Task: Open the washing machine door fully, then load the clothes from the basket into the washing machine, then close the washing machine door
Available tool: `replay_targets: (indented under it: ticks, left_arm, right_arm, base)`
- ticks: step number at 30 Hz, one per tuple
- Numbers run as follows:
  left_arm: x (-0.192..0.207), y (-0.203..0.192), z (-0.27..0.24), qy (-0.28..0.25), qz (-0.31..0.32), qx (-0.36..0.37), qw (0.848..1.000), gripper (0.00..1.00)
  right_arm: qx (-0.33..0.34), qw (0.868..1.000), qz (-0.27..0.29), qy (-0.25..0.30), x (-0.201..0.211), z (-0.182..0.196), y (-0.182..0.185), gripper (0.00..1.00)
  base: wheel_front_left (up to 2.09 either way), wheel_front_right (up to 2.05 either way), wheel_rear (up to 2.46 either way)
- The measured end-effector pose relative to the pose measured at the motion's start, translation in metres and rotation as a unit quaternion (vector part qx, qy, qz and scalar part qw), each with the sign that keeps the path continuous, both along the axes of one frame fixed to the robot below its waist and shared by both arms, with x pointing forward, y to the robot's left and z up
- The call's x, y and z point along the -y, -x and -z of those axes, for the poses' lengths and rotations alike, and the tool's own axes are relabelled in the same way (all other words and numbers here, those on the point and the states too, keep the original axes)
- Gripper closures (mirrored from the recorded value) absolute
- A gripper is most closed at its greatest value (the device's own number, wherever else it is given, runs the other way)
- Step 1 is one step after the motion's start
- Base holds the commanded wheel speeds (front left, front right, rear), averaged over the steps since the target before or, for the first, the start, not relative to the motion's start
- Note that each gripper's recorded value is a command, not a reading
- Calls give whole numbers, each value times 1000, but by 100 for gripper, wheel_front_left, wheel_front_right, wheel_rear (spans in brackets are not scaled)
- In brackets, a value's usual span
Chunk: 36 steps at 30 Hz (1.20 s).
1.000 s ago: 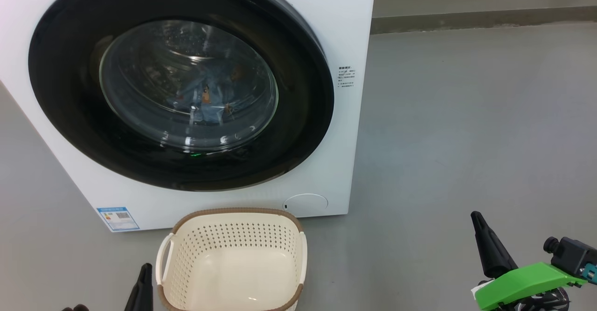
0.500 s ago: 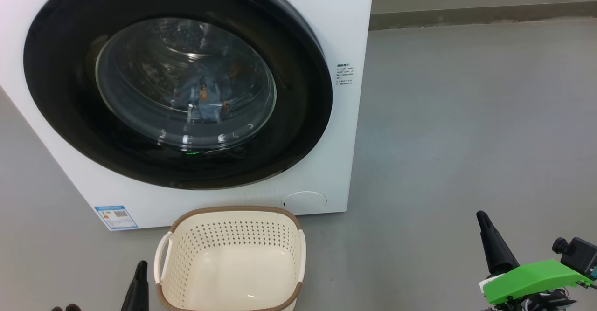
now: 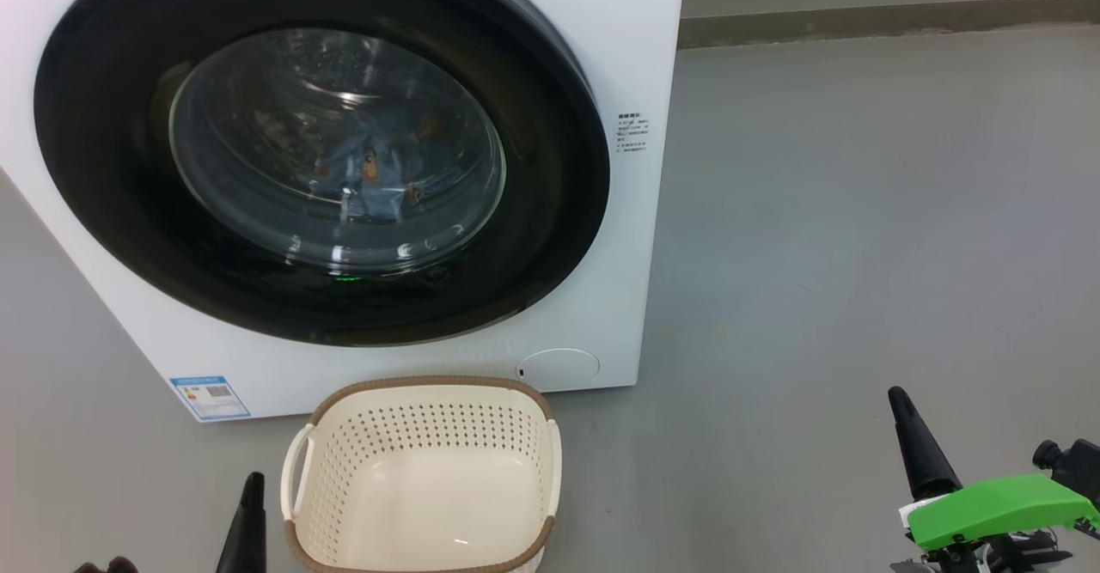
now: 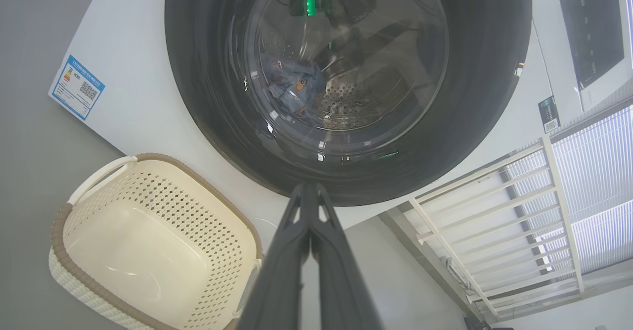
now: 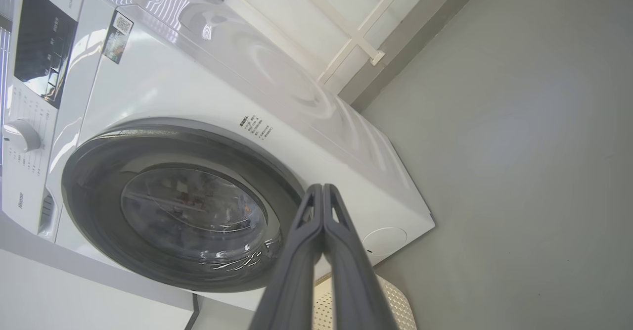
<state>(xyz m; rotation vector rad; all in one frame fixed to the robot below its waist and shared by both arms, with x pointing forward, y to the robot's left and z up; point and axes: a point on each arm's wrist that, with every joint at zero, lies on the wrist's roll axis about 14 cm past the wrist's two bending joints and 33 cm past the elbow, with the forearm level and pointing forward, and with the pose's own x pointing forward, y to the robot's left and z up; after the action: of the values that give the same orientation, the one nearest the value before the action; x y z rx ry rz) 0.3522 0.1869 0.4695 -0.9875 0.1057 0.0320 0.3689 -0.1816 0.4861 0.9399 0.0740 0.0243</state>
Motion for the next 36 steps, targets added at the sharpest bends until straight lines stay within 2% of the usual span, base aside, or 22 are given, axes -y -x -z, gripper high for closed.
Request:
replay_targets:
  ticks: [18,36]
  left_arm:
    - [-2,-7,-1,82,-11,-6,997,100]
    - [-1,-14,-4,163,-18,-6,986,100]
  right_arm:
    - [-14,996,19,-83,7,4,-1,100]
    - [-15,984,36,-176,15,2,-5,100]
  base:
    - [0,0,0]
    - [0,0,0]
